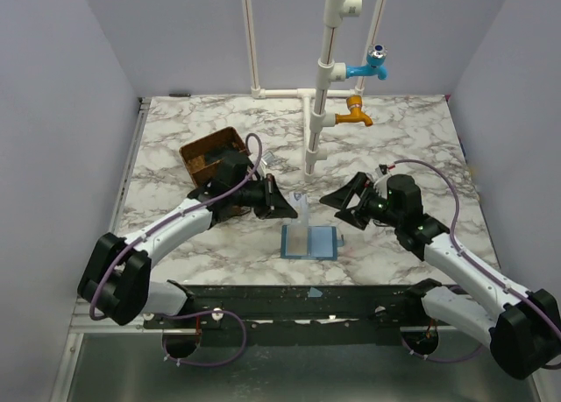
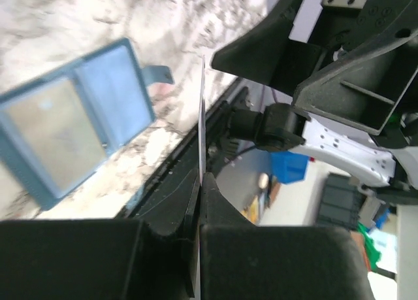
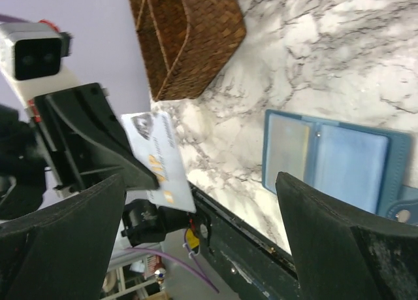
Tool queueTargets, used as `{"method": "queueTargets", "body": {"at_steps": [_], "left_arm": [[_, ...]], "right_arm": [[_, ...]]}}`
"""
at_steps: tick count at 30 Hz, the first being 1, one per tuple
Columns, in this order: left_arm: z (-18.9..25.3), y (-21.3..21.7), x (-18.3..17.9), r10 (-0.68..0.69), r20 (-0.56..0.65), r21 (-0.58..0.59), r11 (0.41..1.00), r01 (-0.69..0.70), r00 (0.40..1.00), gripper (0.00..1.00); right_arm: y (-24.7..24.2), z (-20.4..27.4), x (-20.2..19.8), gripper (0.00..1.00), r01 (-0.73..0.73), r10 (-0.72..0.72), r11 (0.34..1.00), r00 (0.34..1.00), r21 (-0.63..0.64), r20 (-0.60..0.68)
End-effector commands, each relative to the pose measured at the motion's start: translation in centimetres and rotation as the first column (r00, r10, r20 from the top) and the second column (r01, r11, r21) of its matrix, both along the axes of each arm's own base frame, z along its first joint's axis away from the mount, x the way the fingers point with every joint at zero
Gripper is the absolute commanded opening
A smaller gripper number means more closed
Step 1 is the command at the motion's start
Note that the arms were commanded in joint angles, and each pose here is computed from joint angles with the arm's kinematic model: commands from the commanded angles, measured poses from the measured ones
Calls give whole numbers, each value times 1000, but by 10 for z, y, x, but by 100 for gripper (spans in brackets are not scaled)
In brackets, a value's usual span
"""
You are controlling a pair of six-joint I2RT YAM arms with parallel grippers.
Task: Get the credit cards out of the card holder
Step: Place the credit card in the storage box.
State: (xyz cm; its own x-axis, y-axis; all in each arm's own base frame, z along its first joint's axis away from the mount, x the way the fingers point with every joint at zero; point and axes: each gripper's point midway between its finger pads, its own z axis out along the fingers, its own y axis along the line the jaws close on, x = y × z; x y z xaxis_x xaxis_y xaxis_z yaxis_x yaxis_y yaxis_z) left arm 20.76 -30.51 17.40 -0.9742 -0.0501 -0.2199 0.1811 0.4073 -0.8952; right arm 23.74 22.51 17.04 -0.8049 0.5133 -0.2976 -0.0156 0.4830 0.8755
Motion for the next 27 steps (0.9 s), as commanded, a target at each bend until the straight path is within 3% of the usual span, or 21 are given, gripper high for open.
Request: {"method": "queueTargets", "body": {"at_steps": [1,6,16,27], "left_arm": [[2,37,27,132,112,122,982,-145,985,0],[-5,82,48,252,170,241,927,-288,953,0],[-24,186,83,480,234,446,720,-532,845,0],[-39,236,118,620,228,493,591,-638,751,0]], "right_arm": [[-15,-7,5,100,61,-61,993,998,-101,6],[-19,-14,8,100,69,-68,986,998,-149,9],[-20,-25,13,100,65,-64,982,998,-179,13],[-11,-34,16,100,16,-20,983,1000,-186,-17]]}}
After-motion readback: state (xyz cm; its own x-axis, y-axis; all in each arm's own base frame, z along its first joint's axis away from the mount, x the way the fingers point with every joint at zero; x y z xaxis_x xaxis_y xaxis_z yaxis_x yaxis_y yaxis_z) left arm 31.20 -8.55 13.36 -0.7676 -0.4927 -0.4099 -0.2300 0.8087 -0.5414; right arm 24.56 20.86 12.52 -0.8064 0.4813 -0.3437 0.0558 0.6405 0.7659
